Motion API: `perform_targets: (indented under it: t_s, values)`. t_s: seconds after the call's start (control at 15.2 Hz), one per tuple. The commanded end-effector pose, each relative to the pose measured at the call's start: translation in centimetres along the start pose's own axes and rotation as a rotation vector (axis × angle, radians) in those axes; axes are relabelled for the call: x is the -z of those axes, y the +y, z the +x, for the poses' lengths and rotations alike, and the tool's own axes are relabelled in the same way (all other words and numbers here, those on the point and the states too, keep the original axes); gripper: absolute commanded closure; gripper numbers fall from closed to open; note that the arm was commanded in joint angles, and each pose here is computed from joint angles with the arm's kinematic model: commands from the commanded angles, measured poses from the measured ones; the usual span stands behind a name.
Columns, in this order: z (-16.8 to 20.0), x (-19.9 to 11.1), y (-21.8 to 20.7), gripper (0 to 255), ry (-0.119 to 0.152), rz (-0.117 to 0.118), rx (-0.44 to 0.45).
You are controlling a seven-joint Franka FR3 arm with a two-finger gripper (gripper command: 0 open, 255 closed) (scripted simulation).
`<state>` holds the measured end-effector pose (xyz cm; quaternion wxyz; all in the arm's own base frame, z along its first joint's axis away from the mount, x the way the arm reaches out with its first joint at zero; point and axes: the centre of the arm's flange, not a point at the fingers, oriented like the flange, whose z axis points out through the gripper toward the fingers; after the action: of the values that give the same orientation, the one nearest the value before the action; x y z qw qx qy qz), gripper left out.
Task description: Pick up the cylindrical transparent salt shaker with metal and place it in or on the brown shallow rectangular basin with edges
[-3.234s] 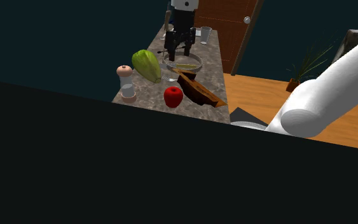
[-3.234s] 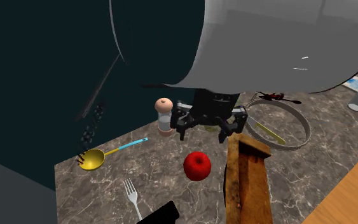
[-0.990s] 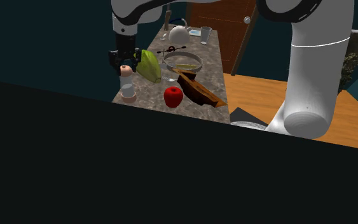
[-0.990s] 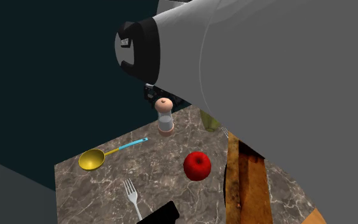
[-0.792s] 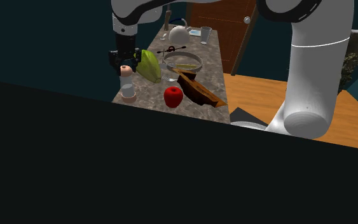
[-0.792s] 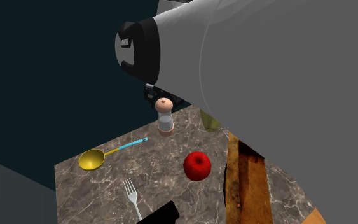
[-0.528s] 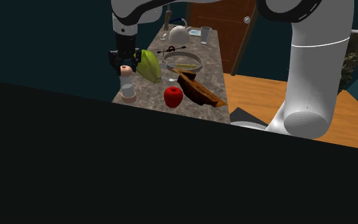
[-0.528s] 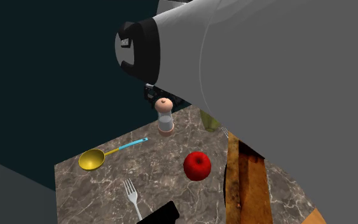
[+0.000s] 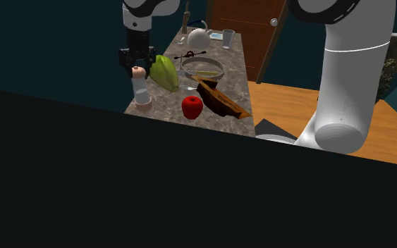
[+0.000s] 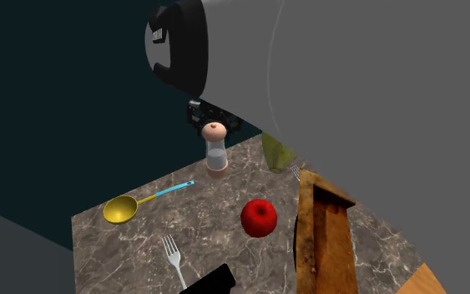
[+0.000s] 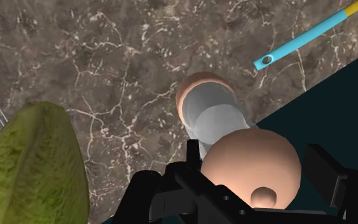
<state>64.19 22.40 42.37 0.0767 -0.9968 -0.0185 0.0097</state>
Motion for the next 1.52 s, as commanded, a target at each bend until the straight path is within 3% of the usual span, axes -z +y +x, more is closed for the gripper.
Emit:
perform_targets:
  t_s: [0.0,1.45]
  values:
    - [0.0,1.0,-0.1,255,0.0,0.0,0.0]
    - [-0.2,12.5,-1.9,255,0.0,0.0,0.0]
